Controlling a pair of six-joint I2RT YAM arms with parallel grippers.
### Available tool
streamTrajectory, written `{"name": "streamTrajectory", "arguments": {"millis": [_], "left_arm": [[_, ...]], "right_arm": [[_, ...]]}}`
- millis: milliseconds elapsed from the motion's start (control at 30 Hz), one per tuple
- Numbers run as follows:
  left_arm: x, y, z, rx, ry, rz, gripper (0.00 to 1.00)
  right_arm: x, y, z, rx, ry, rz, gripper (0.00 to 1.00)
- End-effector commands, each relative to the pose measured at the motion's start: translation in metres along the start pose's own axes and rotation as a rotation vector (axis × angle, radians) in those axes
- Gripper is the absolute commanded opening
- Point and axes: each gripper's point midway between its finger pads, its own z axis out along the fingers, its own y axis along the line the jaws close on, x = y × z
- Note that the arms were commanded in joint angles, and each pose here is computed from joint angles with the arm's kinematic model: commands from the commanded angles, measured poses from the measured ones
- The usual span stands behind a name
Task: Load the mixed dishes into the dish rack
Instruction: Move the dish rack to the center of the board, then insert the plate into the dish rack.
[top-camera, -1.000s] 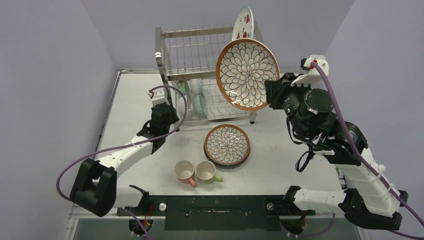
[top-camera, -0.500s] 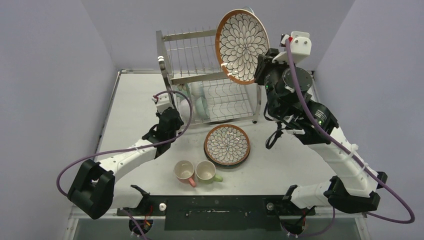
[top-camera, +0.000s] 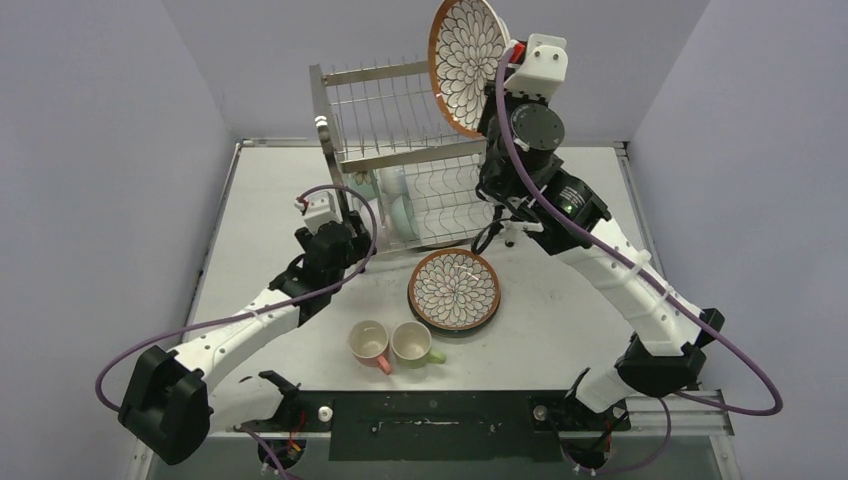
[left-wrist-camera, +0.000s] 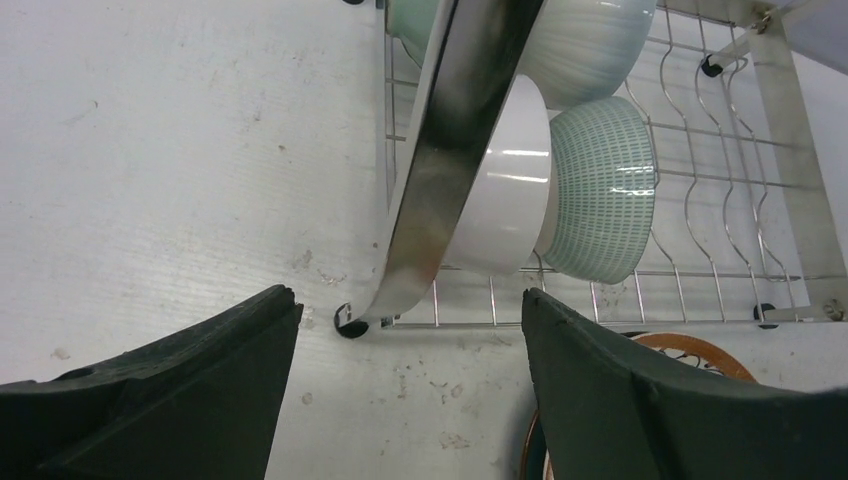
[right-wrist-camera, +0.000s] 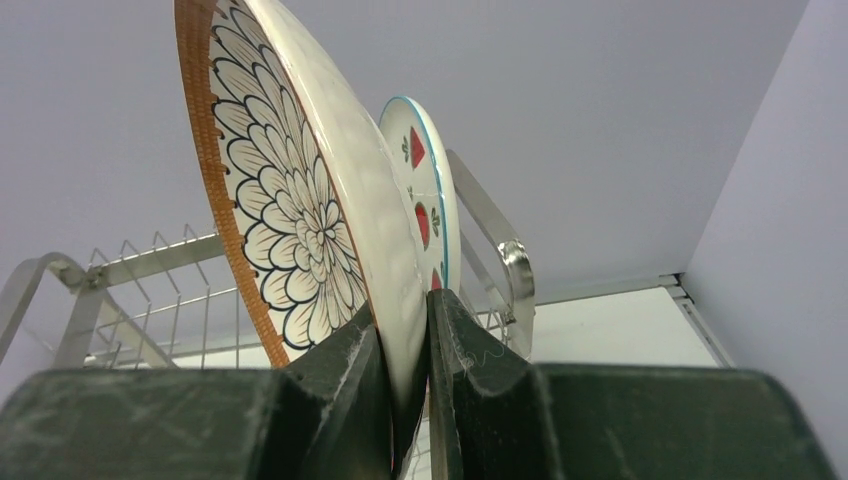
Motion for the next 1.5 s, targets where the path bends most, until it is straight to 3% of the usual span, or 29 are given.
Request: {"name": "streamTrajectory", "arguments": {"millis": [0, 300, 467, 733, 900, 1467], "left_arm": [[-0.008, 0.001, -0.015, 0.01, 0.045, 0.002, 0.81], [-0.029, 0.008, -0.057, 0.079, 0.118, -0.033, 0.81], [-0.058, 0.005, -0.093, 0.152, 0.146, 0.045, 0.81], [-0.095, 0.008, -0.138, 0.252, 0.052, 0.207, 0.82], [-0.093, 0.033, -0.137, 0.16, 0.019, 0.254, 0.82], [-0.079, 0.055, -0.136, 0.12, -0.015, 0.303, 0.82]], "right_arm": [[-0.062, -0.021, 0.01, 0.075, -0.162, 0.218, 0.0], [-0.047, -0.011, 0.042, 0.129, -0.17, 0.165, 0.0], [-0.041, -0.007, 0.053, 0.163, -0.167, 0.126, 0.0], [-0.022, 0.004, 0.066, 0.208, -0.15, 0.072, 0.0], [-0.01, 0.01, 0.074, 0.242, -0.135, 0.033, 0.0], [0.011, 0.02, 0.089, 0.286, -0.113, -0.046, 0.0]]}}
